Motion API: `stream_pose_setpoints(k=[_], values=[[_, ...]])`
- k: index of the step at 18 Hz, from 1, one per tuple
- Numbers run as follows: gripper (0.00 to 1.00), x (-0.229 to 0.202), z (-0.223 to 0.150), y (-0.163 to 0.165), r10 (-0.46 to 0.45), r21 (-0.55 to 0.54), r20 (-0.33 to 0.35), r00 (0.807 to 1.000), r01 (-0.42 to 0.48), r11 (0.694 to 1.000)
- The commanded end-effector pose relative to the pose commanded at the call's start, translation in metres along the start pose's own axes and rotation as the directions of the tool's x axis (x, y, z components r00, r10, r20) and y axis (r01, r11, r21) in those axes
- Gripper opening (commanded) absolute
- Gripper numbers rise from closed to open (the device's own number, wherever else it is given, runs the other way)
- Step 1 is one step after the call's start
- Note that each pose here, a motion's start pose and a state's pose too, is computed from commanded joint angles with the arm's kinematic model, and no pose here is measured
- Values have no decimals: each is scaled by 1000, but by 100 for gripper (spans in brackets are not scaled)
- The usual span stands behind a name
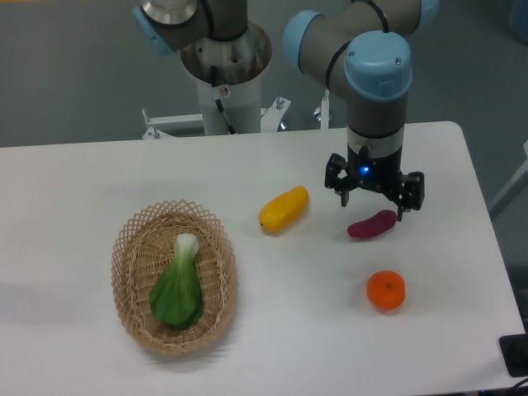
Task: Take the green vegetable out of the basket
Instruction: 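Move the open gripper over the wicker basket above the green bok choy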
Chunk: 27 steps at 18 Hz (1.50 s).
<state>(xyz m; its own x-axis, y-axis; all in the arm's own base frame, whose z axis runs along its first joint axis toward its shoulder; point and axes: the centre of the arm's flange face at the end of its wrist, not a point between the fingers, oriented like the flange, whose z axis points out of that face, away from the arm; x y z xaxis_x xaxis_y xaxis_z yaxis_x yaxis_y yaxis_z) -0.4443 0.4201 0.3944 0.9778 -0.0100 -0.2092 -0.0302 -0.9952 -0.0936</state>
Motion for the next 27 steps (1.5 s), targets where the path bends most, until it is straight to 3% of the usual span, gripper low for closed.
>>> stream_pose_setpoints(k=[10, 18, 23, 27], values=[[100, 43, -13, 3, -20, 23, -23, 1000, 21, 1000], [100, 137, -14, -56, -109, 39, -69, 992, 111, 993], [100, 207, 11, -108, -147, 56, -96, 985, 153, 987], [100, 253, 52, -138, -172, 10, -130, 976, 175, 984]])
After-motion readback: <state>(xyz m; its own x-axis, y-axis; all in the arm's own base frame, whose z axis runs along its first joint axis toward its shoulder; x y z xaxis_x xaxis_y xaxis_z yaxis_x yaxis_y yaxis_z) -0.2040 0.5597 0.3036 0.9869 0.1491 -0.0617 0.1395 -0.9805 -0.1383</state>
